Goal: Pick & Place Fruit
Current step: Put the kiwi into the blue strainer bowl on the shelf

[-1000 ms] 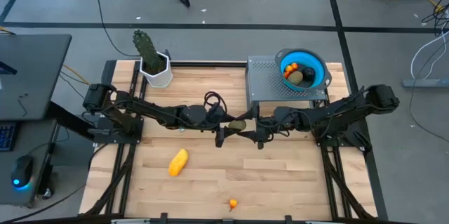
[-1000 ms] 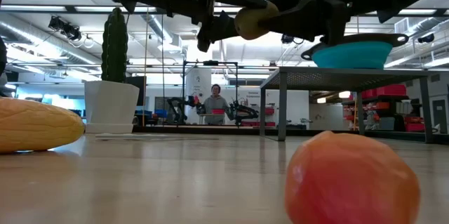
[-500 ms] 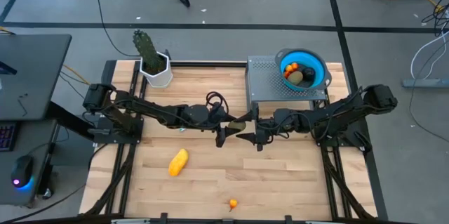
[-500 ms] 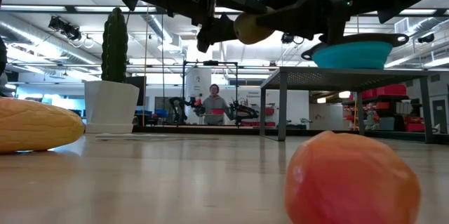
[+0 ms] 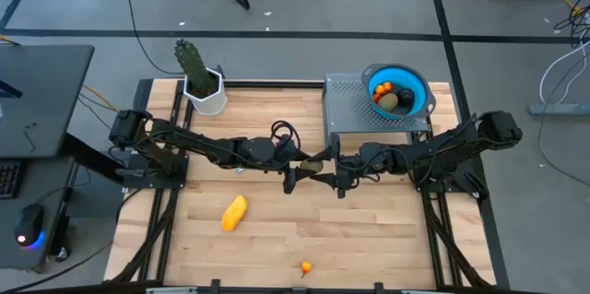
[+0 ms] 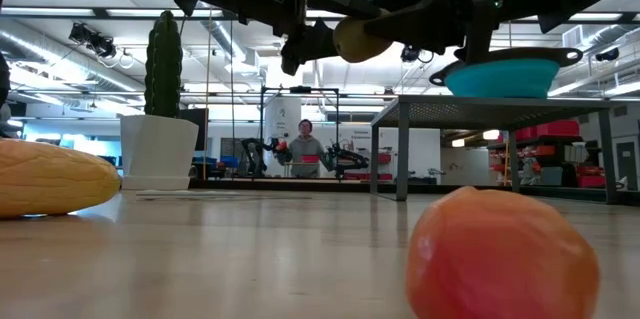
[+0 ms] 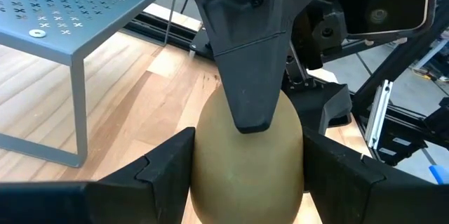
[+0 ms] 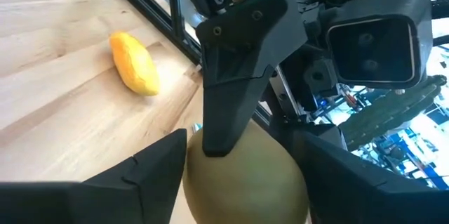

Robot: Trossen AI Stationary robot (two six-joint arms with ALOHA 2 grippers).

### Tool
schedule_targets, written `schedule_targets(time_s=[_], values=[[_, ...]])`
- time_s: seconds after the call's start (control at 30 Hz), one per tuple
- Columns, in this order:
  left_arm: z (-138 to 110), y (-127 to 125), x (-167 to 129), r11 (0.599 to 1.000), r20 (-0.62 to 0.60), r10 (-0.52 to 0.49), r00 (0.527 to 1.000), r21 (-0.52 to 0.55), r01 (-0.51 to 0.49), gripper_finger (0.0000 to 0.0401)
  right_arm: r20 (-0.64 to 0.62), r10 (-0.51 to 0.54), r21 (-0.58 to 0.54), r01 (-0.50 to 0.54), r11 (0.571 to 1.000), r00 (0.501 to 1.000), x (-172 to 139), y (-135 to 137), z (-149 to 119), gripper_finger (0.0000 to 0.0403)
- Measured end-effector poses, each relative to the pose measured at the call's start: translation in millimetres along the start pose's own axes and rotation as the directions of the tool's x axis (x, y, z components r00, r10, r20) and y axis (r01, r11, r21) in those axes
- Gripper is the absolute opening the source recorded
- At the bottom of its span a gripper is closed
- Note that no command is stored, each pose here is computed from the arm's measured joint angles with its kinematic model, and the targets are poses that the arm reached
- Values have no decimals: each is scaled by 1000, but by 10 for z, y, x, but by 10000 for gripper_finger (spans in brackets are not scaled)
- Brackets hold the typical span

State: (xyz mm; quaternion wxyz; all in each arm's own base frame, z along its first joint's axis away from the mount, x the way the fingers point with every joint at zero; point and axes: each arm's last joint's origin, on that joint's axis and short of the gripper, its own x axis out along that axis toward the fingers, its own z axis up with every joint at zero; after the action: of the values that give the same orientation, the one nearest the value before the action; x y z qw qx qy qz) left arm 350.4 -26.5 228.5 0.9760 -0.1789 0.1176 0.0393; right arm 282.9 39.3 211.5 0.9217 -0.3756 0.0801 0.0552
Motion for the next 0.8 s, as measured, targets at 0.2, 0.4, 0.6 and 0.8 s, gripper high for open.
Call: schedule_targets(time_s=[0.2, 0.4, 0.6, 0.8], values=[[0, -1, 0, 1000, -1, -2, 1000, 6, 2, 245, -2, 3, 0, -3, 1000, 1000, 0, 1, -1, 250], [0, -4, 0, 1000, -4, -13, 1000, 11, 14, 245, -4, 4, -1, -4, 1000, 1000, 0, 3, -3, 249], [0, -5, 0, 1000, -4, -15, 1000, 12, 15, 245, -4, 4, -1, -4, 1000, 1000, 0, 3, -3, 248], [6, -13, -1, 999, -1, -36, 999, 14, 36, 245, -3, 4, 0, -4, 1000, 1000, -2, 2, 0, 248]])
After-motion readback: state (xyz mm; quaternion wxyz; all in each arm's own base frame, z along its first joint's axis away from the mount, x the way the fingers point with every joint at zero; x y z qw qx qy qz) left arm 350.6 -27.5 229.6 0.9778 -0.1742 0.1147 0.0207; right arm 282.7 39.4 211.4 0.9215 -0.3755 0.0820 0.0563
